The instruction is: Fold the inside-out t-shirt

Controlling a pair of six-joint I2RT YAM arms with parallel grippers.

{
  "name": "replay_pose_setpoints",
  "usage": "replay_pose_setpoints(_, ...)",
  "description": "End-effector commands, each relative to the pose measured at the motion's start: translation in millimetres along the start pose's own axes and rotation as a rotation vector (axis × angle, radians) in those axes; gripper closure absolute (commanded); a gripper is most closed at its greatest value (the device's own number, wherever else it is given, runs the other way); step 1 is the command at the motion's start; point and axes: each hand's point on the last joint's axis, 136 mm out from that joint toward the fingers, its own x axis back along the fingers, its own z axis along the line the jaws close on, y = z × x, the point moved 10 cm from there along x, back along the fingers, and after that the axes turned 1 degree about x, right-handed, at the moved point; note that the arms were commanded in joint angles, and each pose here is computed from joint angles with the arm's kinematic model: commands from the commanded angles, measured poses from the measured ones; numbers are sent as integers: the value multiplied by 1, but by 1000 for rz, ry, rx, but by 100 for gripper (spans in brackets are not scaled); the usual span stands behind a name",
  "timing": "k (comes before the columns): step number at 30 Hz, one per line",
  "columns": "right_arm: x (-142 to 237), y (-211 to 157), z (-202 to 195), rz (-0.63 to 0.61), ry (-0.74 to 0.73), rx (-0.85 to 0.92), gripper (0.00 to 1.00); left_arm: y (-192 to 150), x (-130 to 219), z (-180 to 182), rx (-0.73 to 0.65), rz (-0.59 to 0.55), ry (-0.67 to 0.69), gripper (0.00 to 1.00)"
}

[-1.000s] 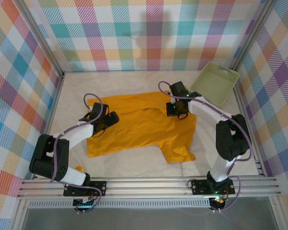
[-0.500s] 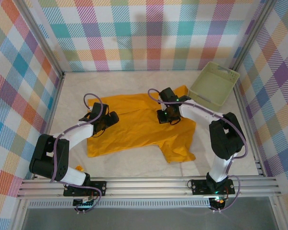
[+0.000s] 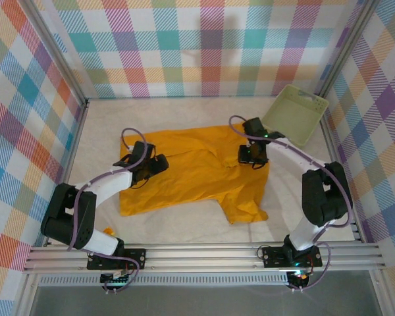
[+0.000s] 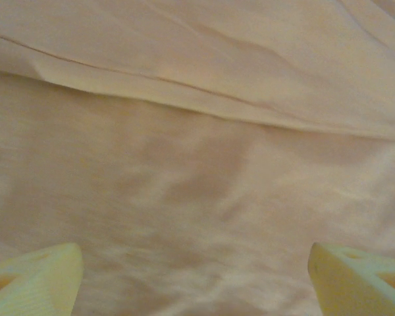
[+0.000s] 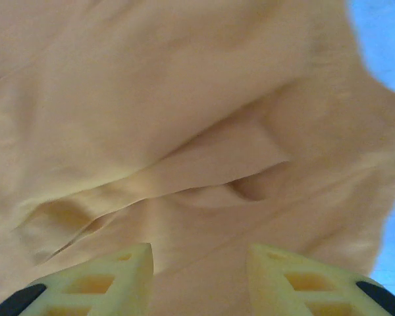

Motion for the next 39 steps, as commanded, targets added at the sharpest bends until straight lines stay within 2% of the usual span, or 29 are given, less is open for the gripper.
replay_pose_setpoints(1,-15,7,-17,-1,3,-118,54,-10,8,-45,-124,4,-81,11)
replay_pose_setpoints(6,-34,17,-29,-10,85,-202,53,-35,5,-106,-266,48,-187,11)
replay_pose_setpoints(13,-49,18,-33,31,76,-232,66,-68,-10,-175,-400,106,-273,12)
replay_pose_setpoints(18,-54,15,-39,31,81,-245,66,-83,-29,-204,-450,146,-288,15)
replay_pose_setpoints(22,-59,15,-38,38,113,-240,68,-85,-46,-215,-452,153,-272,22)
replay_pose_setpoints(29,-65,14,-38,49,118,-244,70,-88,-67,-224,-462,159,-243,43)
replay_pose_setpoints(34,-65,14,-38,46,117,-236,87,-86,-71,-228,-466,146,-226,67)
replay_pose_setpoints(39,-51,12,-42,11,72,-229,99,-83,-68,-229,-468,134,-217,85)
